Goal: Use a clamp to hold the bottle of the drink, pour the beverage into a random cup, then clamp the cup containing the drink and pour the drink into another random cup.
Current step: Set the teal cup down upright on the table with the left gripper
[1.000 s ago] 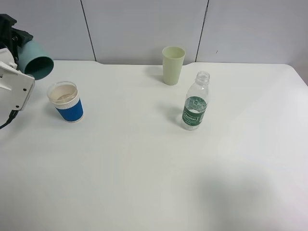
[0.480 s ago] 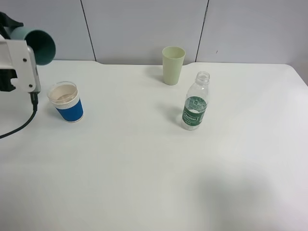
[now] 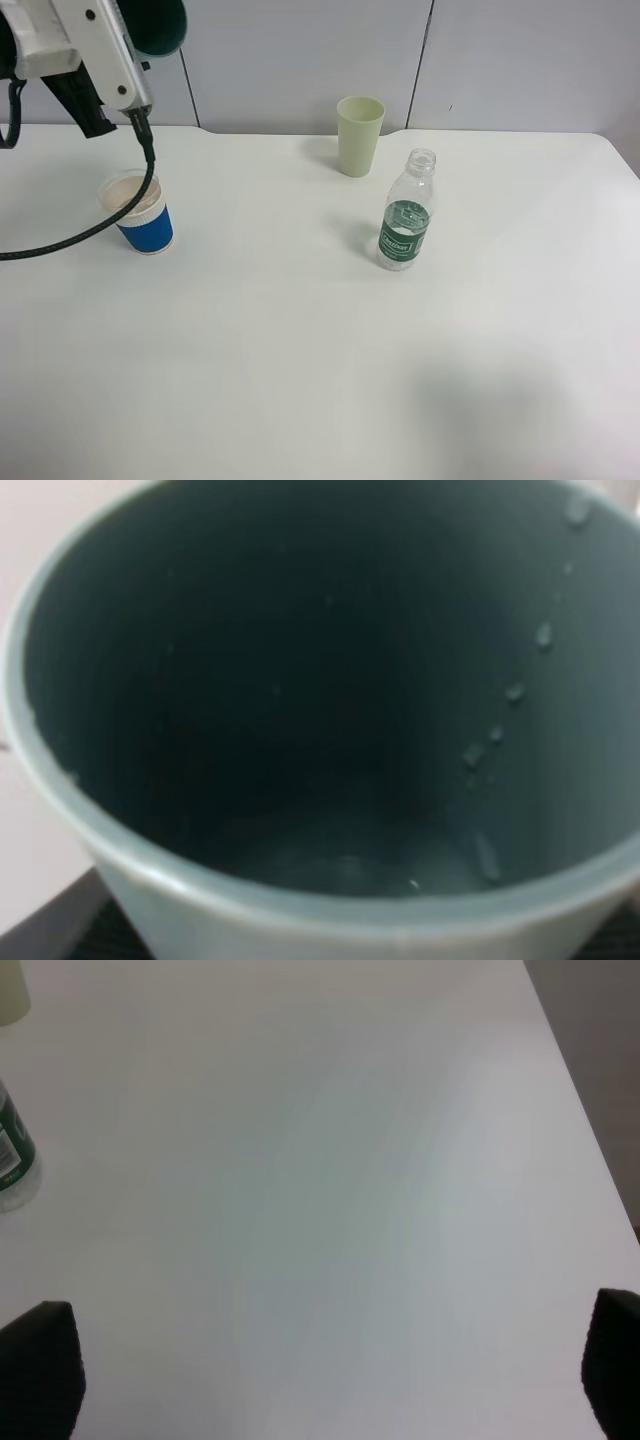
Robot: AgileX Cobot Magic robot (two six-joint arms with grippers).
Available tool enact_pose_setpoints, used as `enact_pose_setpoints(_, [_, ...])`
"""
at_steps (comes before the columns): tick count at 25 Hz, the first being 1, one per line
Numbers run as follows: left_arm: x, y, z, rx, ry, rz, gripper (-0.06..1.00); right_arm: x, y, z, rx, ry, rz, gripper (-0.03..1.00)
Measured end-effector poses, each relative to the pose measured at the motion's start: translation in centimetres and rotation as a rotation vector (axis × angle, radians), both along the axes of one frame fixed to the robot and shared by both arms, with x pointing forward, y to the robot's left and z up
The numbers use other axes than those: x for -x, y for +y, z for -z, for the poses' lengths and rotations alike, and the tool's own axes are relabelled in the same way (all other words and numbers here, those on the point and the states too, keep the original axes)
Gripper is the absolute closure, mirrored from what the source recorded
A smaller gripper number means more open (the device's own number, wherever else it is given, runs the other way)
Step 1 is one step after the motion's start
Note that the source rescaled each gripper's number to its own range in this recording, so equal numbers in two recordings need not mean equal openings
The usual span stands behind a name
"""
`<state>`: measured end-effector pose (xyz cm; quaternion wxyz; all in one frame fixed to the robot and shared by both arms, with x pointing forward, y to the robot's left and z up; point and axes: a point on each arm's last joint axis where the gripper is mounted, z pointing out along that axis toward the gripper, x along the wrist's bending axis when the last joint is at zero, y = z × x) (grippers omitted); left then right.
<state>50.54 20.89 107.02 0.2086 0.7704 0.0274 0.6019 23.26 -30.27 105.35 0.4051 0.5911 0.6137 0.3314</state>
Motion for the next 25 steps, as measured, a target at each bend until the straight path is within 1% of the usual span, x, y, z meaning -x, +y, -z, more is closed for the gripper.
enact_pose_setpoints(5, [0.9, -1.6, 1.2, 0.089, 0.170, 0.038, 0.93, 0.0, 0.0, 0.0, 0.000, 0.000, 0.000, -0.03])
enact_pose_setpoints(6, [1.0, -1.7, 1.4, 0.124, 0.212, 0.033, 0.93, 0.0, 0.0, 0.0, 0.000, 0.000, 0.000, -0.03])
enact_pose_setpoints(8, [1.2, -1.8, 1.8, 0.222, 0.292, 0.006, 0.93, 0.0, 0.0, 0.0, 0.000, 0.000, 0.000, -0.03])
enact_pose_setpoints(11, [1.3, -1.8, 2.0, 0.463, 0.401, -0.077, 0.93, 0.0, 0.0, 0.0, 0.000, 0.000, 0.000, -0.03])
enact_pose_setpoints(12, [1.3, -1.8, 1.9, 0.553, 0.430, -0.107, 0.93, 0.0, 0.0, 0.0, 0.000, 0.000, 0.000, -0.03])
enact_pose_setpoints(14, [1.3, -1.8, 1.9, 0.708, 0.475, -0.159, 0.93, 0.0, 0.0, 0.0, 0.000, 0.000, 0.000, -0.03])
enact_pose_setpoints(15, [1.3, -1.8, 1.8, 0.817, 0.503, -0.193, 0.93, 0.0, 0.0, 0.0, 0.000, 0.000, 0.000, -0.03])
enact_pose_setpoints(16, [1.3, -1.8, 1.8, 0.911, 0.526, -0.222, 0.93, 0.0, 0.0, 0.0, 0.000, 0.000, 0.000, -0.03])
enact_pose_setpoints(18, [1.2, -1.8, 1.7, 1.065, 0.558, -0.264, 0.93, 0.0, 0.0, 0.0, 0.000, 0.000, 0.000, -0.03])
enact_pose_setpoints(20, [1.1, -1.8, 1.5, 1.177, 0.576, -0.286, 0.93, 0.0, 0.0, 0.0, 0.000, 0.000, 0.000, -0.03])
enact_pose_setpoints(21, [1.1, -1.8, 1.4, 1.207, 0.577, -0.283, 0.93, 0.0, 0.0, 0.0, 0.000, 0.000, 0.000, -0.03])
enact_pose_setpoints(23, [1.1, -1.9, 1.2, 1.242, 0.568, -0.264, 0.93, 0.0, 0.0, 0.0, 0.000, 0.000, 0.000, -0.03])
enact_pose_setpoints(25, [1.2, -2.0, 1.2, 1.247, 0.539, -0.214, 0.93, 0.0, 0.0, 0.0, 0.000, 0.000, 0.000, -0.03])
